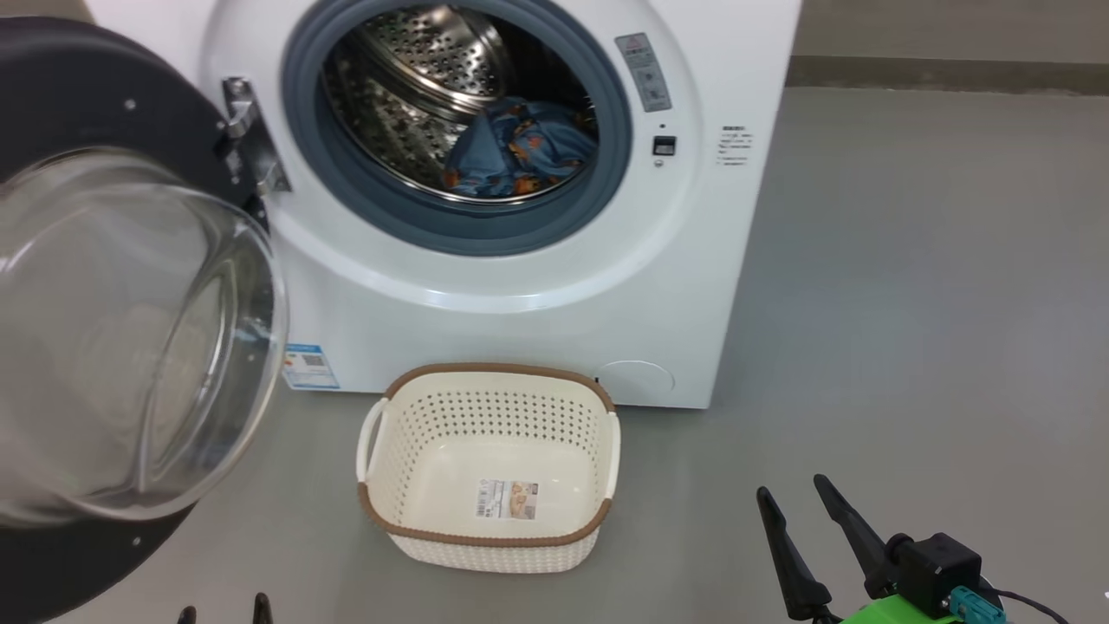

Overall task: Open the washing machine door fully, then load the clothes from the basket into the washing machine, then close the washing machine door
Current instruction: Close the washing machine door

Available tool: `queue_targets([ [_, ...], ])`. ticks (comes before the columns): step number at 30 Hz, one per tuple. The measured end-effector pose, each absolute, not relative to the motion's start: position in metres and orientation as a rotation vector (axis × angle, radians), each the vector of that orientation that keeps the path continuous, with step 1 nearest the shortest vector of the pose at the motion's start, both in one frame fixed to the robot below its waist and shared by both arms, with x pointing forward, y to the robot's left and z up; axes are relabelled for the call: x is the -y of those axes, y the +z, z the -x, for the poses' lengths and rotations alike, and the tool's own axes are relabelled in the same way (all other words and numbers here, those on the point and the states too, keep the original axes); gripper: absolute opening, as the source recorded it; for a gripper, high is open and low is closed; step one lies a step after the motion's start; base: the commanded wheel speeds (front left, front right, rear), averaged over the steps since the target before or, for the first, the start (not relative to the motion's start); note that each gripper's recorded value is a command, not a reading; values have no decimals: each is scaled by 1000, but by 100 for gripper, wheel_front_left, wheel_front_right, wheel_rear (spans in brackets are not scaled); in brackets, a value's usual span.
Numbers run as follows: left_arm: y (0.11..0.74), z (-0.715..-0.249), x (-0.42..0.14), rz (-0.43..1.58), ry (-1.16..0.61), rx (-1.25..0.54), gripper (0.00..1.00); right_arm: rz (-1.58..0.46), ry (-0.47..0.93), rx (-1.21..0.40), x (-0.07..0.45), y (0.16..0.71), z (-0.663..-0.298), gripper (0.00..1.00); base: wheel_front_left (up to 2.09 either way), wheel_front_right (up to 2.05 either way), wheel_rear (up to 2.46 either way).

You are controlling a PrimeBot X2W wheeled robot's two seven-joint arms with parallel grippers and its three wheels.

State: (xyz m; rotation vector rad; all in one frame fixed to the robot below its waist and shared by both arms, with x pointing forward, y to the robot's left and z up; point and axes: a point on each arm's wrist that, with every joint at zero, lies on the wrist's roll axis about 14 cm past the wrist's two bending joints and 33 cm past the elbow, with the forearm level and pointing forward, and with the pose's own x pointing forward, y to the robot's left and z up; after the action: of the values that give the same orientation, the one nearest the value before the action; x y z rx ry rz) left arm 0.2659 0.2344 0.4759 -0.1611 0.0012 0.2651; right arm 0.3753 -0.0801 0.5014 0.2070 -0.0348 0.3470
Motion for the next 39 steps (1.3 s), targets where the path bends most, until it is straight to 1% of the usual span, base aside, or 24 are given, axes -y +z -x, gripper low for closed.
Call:
queue_targets([
  [19,462,-205,-278,192,489,-17,100,-207,550,21,9,505,-381,100,0,0,0],
  [31,456,-163,-300,209,627,-15,100,-204,672,20,-32,511,-374,100,0,0,0],
  [39,453,-152,-306,206,678,-27,100,-203,702,0,-42,505,-372,100,0,0,0],
])
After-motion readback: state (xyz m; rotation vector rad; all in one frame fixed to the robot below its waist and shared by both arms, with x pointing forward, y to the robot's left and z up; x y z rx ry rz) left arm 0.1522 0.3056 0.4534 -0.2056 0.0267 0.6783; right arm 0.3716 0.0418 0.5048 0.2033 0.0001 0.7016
